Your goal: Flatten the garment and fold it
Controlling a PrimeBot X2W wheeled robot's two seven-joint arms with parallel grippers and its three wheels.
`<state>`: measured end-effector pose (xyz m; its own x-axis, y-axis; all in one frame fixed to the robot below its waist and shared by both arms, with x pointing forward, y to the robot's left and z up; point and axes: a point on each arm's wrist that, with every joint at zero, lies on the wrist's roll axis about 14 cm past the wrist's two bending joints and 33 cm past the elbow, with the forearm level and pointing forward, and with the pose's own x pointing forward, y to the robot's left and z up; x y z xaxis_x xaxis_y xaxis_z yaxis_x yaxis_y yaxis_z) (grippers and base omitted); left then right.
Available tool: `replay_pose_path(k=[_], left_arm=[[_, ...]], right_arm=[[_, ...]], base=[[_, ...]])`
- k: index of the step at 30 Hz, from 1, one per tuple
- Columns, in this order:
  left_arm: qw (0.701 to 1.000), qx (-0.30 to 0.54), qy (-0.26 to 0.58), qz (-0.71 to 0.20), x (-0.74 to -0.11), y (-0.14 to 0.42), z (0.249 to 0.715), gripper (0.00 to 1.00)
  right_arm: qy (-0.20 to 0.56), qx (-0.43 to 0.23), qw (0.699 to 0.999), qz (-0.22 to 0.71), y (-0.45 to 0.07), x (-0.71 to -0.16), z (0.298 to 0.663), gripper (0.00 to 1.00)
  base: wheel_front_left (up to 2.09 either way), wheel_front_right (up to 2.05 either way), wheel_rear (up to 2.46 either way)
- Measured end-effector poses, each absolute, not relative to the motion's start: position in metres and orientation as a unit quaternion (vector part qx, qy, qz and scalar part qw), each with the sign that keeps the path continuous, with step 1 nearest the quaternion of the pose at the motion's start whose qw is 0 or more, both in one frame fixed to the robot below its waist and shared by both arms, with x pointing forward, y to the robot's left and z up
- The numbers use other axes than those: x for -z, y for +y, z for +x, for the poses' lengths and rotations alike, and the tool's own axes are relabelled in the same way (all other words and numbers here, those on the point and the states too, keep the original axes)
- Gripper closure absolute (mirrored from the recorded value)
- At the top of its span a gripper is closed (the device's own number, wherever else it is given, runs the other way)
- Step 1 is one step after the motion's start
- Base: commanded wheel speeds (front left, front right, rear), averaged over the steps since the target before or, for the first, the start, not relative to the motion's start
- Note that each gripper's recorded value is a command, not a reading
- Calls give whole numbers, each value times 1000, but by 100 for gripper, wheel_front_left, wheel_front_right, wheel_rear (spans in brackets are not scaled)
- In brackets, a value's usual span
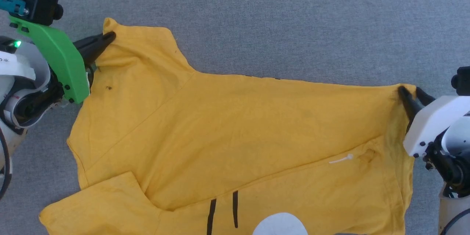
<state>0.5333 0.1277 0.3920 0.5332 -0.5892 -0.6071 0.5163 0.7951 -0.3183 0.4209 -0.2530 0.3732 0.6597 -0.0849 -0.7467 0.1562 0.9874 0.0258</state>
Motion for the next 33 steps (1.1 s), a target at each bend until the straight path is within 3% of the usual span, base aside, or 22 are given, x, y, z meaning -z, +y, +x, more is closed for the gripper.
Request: replay_pose_path(k=[18, 33], left_arm=[[931, 290, 201, -95, -482, 139, 548, 100], [933, 296, 148, -138, -530, 161, 455, 100]], right_arm=[[273, 68, 959, 25, -254, -435, 448, 100], [237, 38, 968, 76, -235, -462, 406, 100]], base=[[0, 0, 0], [0, 0, 0]])
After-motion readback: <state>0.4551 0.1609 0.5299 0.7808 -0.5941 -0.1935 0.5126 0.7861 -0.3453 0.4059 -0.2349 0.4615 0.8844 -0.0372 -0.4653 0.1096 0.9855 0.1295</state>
